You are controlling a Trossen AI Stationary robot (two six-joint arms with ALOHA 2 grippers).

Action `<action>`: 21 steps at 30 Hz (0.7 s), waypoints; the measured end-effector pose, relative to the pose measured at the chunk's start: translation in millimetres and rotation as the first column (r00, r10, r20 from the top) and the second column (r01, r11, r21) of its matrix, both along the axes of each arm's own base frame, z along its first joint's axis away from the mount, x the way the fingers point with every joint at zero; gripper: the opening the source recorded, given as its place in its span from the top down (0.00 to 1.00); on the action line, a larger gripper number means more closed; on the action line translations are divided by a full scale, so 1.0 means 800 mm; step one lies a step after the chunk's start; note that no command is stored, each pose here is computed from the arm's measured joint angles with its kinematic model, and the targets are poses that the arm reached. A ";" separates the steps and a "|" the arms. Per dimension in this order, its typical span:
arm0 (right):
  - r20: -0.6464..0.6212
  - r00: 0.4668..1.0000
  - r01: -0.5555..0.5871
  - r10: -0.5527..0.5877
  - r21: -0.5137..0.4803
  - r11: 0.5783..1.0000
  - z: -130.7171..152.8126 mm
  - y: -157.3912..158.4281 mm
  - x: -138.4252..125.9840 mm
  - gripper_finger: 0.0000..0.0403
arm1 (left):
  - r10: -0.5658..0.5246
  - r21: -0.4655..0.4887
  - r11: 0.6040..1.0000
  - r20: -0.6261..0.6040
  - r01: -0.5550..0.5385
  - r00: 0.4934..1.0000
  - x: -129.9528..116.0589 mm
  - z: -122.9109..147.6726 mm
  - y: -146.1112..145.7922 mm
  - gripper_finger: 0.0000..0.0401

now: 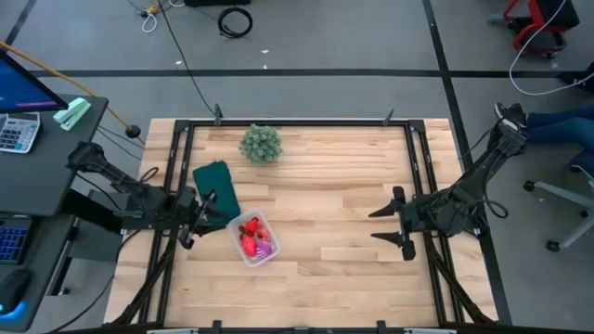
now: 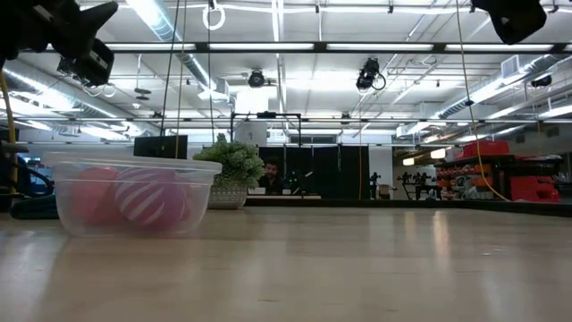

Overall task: Pick and placing Produce into tupperware
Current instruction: Return to Home Position

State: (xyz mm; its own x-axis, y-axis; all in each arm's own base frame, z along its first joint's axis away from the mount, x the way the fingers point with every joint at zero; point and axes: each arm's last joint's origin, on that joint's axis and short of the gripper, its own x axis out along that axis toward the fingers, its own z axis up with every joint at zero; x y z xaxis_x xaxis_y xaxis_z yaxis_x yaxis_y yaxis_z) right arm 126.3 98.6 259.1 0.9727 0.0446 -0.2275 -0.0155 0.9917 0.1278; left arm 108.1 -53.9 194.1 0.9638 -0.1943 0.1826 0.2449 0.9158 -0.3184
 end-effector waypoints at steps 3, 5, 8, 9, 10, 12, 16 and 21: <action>0.015 1.000 -0.003 0.003 -0.004 1.000 0.003 -0.002 -0.002 0.36 | -0.001 0.001 1.000 -0.010 0.001 1.000 0.000 -0.007 0.000 0.65; 0.021 1.000 -0.001 0.001 -0.003 1.000 0.005 -0.004 -0.004 0.36 | -0.001 -0.001 1.000 -0.009 0.001 1.000 -0.001 -0.010 0.001 0.65; 0.031 0.999 0.012 -0.012 0.001 1.000 0.006 -0.005 -0.005 0.36 | 0.004 0.012 1.000 -0.008 -0.004 1.000 -0.001 -0.010 0.001 0.66; 0.031 0.999 0.014 -0.014 0.002 1.000 0.006 -0.005 -0.005 0.36 | 0.005 0.016 1.000 -0.007 -0.005 1.000 -0.001 -0.010 0.001 0.66; 0.030 0.999 0.014 -0.014 0.004 1.000 0.006 -0.005 -0.005 0.36 | 0.006 0.018 1.000 -0.003 -0.006 1.000 -0.001 -0.010 0.001 0.65; 0.030 0.999 0.014 -0.014 0.004 1.000 0.007 -0.005 -0.004 0.36 | 0.007 0.019 1.000 0.001 -0.007 1.000 -0.001 -0.009 0.001 0.64; 0.027 0.999 0.022 -0.023 0.042 0.999 0.007 -0.005 -0.005 0.36 | 0.005 0.007 1.000 -0.004 -0.005 1.000 -0.001 -0.010 0.001 0.63; 0.083 0.996 -0.022 0.021 0.017 1.000 0.019 -0.016 -0.016 0.36 | -0.006 -0.046 0.999 -0.021 0.005 1.000 -0.001 -0.011 0.001 0.62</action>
